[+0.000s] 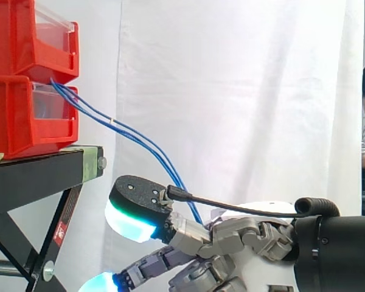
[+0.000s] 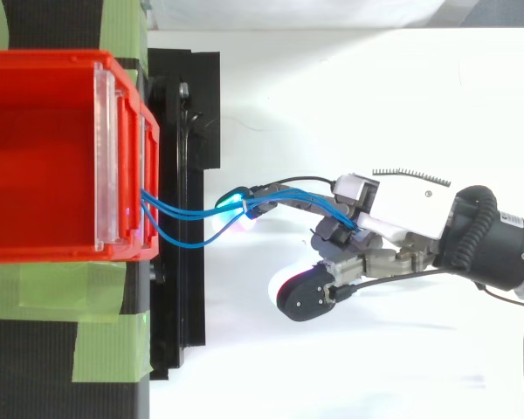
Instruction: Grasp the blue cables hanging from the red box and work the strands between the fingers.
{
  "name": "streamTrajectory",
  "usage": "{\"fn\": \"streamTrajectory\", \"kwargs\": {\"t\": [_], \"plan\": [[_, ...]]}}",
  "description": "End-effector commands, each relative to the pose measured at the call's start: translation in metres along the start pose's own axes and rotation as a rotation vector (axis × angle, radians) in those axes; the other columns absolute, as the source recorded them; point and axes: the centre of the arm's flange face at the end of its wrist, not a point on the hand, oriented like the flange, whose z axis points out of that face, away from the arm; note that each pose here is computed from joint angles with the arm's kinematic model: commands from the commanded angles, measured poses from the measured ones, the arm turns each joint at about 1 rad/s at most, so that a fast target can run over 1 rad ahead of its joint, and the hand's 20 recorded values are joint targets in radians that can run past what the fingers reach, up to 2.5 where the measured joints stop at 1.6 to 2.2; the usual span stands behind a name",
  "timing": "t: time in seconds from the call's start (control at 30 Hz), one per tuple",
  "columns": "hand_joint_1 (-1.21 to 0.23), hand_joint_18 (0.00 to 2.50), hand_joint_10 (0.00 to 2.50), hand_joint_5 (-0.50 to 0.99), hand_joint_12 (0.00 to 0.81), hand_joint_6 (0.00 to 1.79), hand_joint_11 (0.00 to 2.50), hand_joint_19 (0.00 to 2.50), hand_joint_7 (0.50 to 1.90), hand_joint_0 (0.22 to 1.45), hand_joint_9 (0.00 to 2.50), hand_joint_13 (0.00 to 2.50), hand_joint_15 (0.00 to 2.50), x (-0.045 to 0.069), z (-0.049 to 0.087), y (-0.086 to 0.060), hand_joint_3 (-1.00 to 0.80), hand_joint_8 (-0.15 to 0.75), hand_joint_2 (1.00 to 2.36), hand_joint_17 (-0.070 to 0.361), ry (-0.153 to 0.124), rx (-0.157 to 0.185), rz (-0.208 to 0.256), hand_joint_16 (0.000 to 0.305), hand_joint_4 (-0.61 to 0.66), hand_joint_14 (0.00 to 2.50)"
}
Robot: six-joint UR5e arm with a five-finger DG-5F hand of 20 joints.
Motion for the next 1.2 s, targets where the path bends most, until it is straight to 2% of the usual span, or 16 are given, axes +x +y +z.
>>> {"fn": "streamTrajectory", "kwargs": {"t": [0.0,1.17], "plan": [[-0.53,2.39,2.50,0.03,0.603,0.01,2.50,0.68,0.71,0.72,1.87,1.97,1.85,0.0004,0.0000,-0.0004,-1.00,0.523,1.00,0.148,0.000,0.000,0.000,0.198,0.34,2.50],[-0.53,2.37,2.50,0.03,0.602,0.01,2.50,0.69,0.71,0.72,1.86,1.96,1.84,0.0003,0.0000,0.0005,-1.00,0.516,1.00,0.150,0.000,-0.001,0.001,0.200,0.34,2.50]]}}
